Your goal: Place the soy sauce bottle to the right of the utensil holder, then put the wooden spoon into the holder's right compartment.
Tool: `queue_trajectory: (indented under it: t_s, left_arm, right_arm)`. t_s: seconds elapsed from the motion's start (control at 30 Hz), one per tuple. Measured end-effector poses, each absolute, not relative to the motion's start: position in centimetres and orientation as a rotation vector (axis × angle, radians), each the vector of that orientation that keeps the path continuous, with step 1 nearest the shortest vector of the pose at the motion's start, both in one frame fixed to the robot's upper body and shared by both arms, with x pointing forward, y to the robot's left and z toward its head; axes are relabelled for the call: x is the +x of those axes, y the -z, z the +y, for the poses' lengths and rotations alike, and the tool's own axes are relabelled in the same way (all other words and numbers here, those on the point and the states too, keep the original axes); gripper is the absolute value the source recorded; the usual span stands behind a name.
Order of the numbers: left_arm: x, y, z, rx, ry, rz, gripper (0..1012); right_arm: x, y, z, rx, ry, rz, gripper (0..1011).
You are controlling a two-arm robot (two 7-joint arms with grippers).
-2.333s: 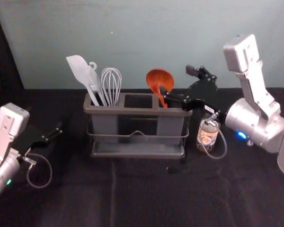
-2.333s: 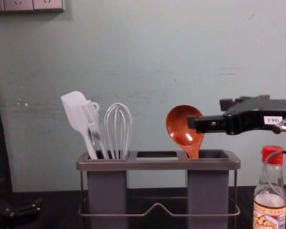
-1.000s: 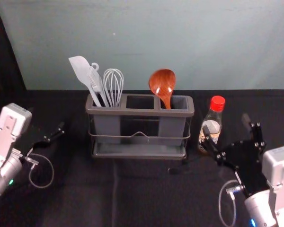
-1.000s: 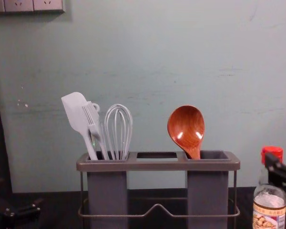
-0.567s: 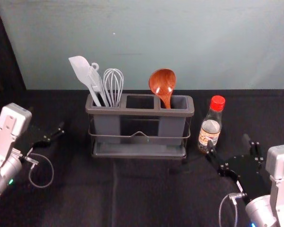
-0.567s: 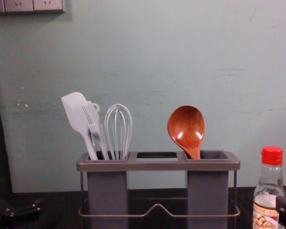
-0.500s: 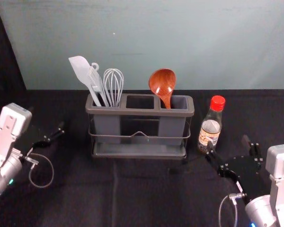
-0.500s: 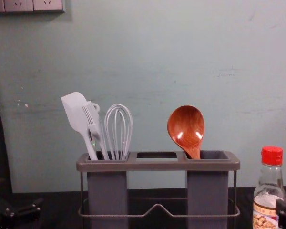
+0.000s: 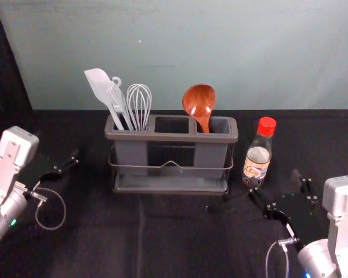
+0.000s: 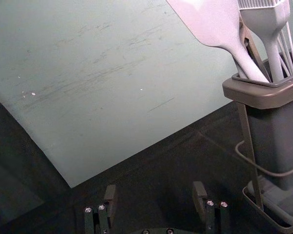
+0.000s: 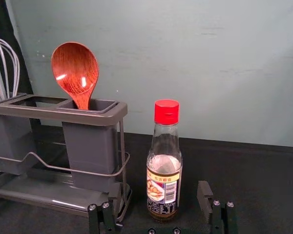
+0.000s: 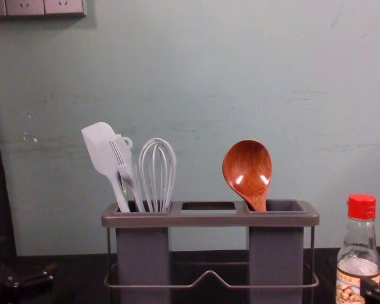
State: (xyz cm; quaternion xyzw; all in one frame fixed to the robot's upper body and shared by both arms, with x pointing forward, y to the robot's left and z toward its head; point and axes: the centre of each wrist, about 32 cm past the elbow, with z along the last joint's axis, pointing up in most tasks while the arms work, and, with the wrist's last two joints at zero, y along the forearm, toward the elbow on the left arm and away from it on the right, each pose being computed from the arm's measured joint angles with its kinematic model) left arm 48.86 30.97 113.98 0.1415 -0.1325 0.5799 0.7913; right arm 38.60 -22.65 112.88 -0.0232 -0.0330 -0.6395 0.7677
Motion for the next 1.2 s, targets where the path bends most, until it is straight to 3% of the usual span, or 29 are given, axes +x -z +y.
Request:
queue_trajectory:
  t_s: [1.2]
  left_arm:
    - [48.86,-113.98,30.97,0.304,-1.248,-0.285,1011]
  right_arm:
    - [38.58,-113.03,-22.6,-0.05,1.393,-0.081,1002]
